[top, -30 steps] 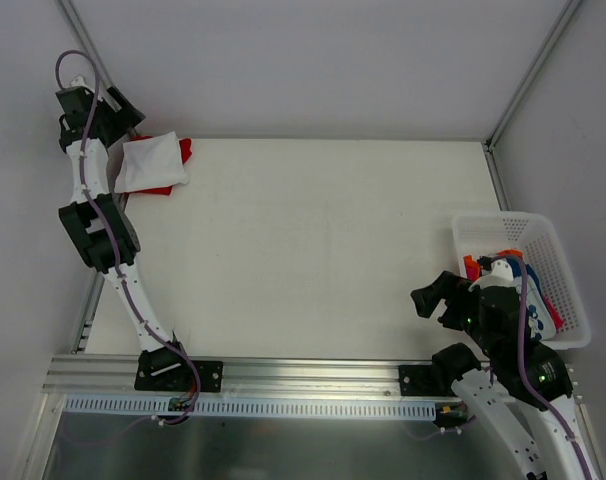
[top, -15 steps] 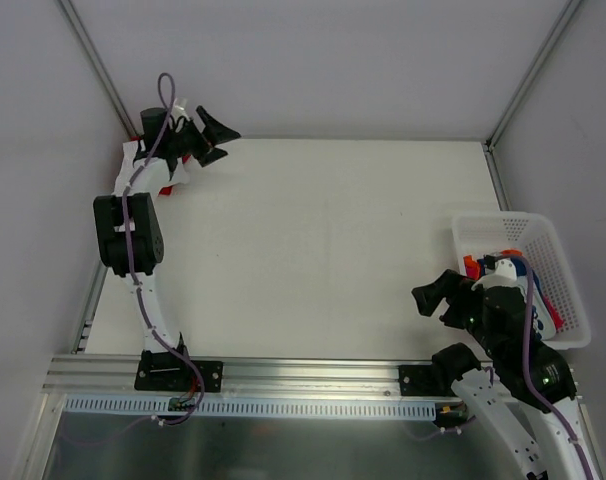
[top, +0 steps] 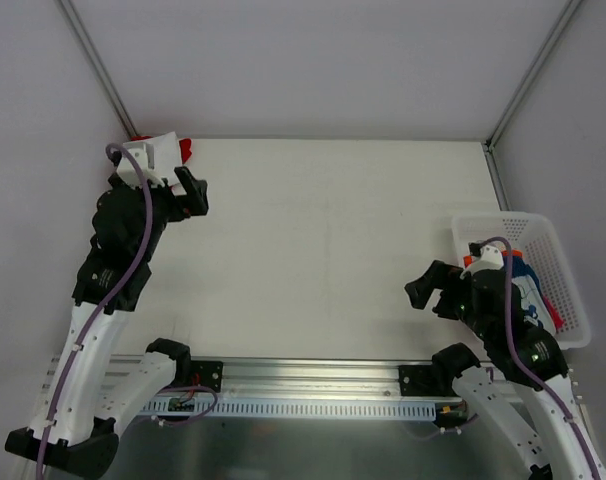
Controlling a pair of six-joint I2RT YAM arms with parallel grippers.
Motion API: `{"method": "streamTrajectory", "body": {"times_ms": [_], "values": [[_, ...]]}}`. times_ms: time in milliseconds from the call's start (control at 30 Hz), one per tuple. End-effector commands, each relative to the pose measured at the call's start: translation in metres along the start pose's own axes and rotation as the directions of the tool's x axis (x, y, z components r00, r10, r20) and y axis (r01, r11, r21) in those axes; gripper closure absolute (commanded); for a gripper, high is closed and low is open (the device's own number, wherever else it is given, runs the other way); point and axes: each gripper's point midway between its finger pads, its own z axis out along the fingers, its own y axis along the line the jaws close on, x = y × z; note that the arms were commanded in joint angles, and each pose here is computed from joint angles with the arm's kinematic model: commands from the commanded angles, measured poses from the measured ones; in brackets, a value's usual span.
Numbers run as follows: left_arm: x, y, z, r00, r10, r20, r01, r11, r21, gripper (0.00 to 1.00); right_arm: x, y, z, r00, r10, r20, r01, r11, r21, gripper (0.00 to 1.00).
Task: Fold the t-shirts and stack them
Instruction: Neatly place the folded tshirt to the corner
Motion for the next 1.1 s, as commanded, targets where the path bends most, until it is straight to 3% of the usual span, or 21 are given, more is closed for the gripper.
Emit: {"method": "streamTrajectory", "body": {"times_ms": [0,100,200,367,733,1067], "values": [[0.09,0.034,-0.014,0.964,0.058,-0.26,-0.088,0.99,-0.106,0.01,-0.03,0.024,0.005,0.995,-0.099,0.022,0.1,0.994,-0.053,0.01],[0.105,0.032,-0.024,0.955,0.045,-0.293,-0.072,0.994,-0.082,0.01,-0.044,0.02,0.019,0.978,-0.201,-0.056,0.203,0.978,0.039,0.01],[0.123,0.04,-0.031,0.947,0.057,-0.316,-0.091,0.991,-0.094,0.01,-0.07,0.037,0.023,0.966,-0.253,-0.045,0.255,0.967,0.023,0.0],[0.113,0.05,-0.042,0.961,0.085,-0.262,-0.121,0.985,-0.123,0.01,-0.08,0.068,0.032,0.963,-0.267,0.028,0.269,0.957,-0.108,0.0],[0.09,0.065,-0.07,0.99,0.078,-0.119,-0.1,0.977,-0.189,0.01,-0.004,0.063,0.077,0.953,-0.297,-0.05,0.282,0.938,-0.202,0.01],[0.092,0.071,-0.069,0.987,0.039,-0.154,-0.074,0.971,-0.226,0.01,-0.002,0.063,0.076,0.947,-0.319,-0.044,0.306,0.934,-0.186,0.01]]}}
